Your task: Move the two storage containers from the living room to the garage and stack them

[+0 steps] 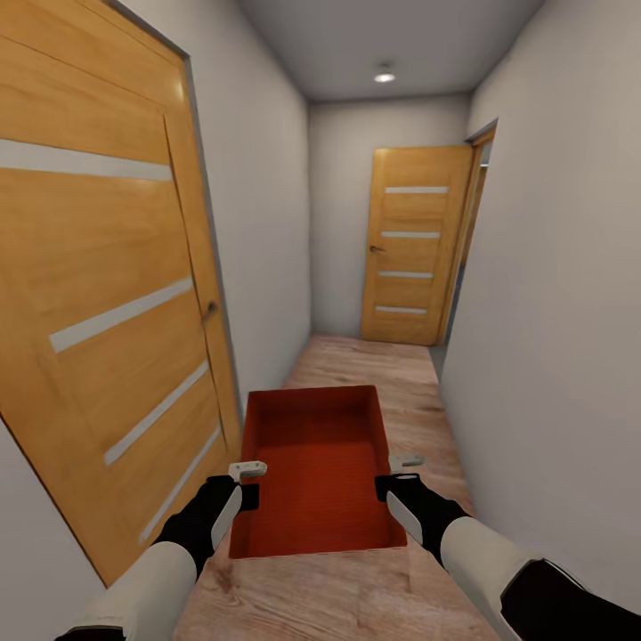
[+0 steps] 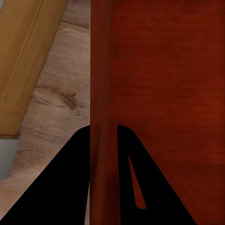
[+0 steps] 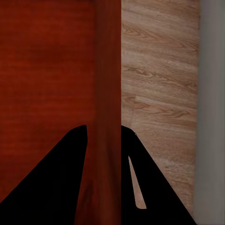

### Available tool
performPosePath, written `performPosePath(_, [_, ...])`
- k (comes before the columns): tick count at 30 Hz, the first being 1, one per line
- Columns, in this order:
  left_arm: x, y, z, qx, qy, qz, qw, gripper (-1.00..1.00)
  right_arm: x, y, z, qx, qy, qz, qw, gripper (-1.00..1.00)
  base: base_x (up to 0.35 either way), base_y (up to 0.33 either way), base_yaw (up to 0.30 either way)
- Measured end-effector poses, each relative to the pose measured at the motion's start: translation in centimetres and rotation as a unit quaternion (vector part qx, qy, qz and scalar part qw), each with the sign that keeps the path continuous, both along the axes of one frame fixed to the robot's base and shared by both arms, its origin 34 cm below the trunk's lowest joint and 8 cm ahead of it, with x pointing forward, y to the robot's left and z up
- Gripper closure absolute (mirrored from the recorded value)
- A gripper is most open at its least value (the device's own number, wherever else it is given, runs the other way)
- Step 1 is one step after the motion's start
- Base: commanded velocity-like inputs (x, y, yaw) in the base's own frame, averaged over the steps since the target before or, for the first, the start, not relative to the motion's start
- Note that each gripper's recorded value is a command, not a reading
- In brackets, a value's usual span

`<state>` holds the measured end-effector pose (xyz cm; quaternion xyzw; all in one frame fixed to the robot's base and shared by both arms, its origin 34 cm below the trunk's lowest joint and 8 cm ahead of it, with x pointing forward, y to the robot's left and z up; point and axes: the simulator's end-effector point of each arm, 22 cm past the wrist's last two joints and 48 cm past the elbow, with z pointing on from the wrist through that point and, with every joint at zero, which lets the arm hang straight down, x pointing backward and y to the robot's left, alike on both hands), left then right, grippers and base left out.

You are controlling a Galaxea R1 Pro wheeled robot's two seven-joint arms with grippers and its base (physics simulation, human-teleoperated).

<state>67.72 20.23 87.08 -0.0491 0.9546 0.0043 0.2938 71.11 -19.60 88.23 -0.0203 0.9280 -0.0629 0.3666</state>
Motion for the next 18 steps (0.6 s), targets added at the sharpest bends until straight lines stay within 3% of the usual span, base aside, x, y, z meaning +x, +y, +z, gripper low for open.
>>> performPosePath(18, [-0.02, -0.04, -0.03, 0.0, 0.0, 0.0, 1.0, 1.0, -0.02, -0.04, -0.01, 0.0, 0.0, 0.0, 1.0, 1.0, 0.323, 0.0, 0.0])
